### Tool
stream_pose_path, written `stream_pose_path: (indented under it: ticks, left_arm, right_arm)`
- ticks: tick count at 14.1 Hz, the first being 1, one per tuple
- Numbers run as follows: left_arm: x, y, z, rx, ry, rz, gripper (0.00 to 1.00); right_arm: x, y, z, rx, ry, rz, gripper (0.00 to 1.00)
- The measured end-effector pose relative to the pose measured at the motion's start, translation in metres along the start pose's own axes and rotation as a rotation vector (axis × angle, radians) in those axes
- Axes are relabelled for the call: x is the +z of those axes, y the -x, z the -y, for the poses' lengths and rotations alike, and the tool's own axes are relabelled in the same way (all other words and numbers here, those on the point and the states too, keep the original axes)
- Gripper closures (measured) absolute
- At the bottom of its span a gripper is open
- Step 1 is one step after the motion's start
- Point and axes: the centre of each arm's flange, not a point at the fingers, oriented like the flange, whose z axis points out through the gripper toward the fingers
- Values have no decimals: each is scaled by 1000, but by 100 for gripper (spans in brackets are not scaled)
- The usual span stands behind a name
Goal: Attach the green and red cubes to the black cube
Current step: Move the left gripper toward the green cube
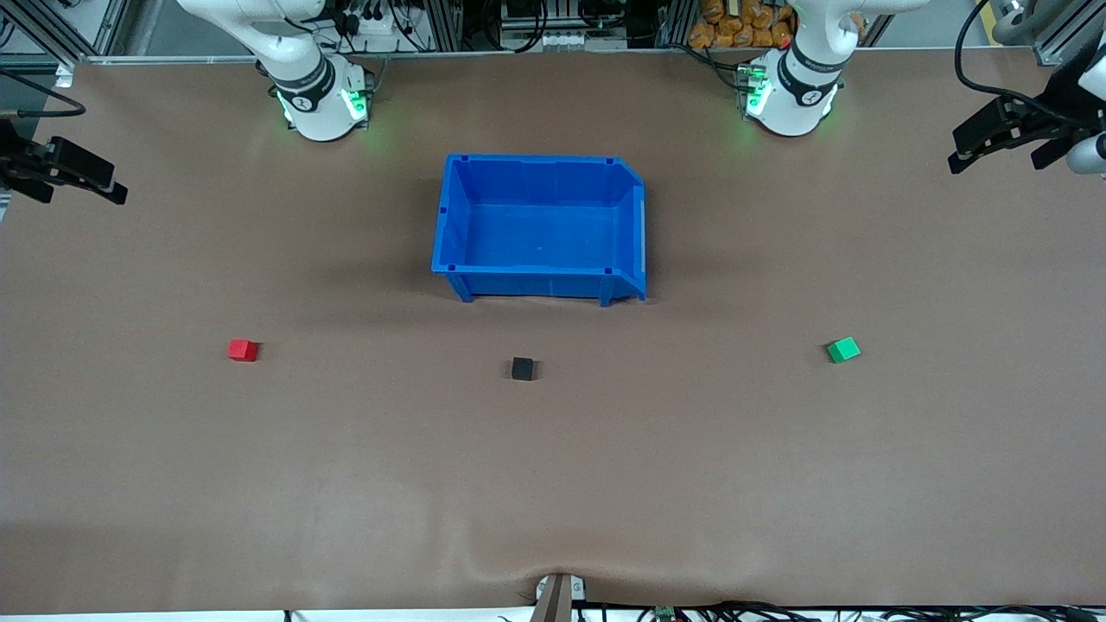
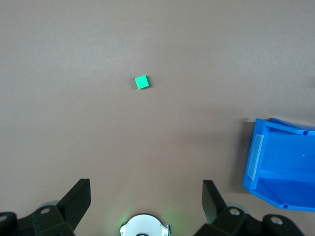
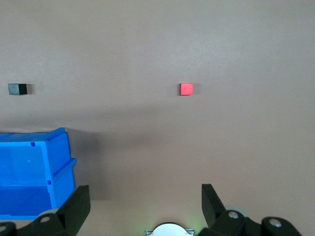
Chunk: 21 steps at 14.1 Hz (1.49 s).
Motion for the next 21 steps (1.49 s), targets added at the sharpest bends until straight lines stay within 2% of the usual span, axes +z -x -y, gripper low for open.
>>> stream_pose_path:
  ticks: [10, 19, 21]
  left_arm:
    - [8, -15, -2, 1, -2, 18, 0]
    - [46, -30, -13, 18, -14, 103, 0]
    - [62, -35, -12, 18, -43, 120, 0]
  right_arm:
    - [4, 0, 0, -1, 0, 19, 0]
    - [2, 0, -21, 41, -7, 12, 0]
    - [1, 0, -30, 57, -16, 8, 0]
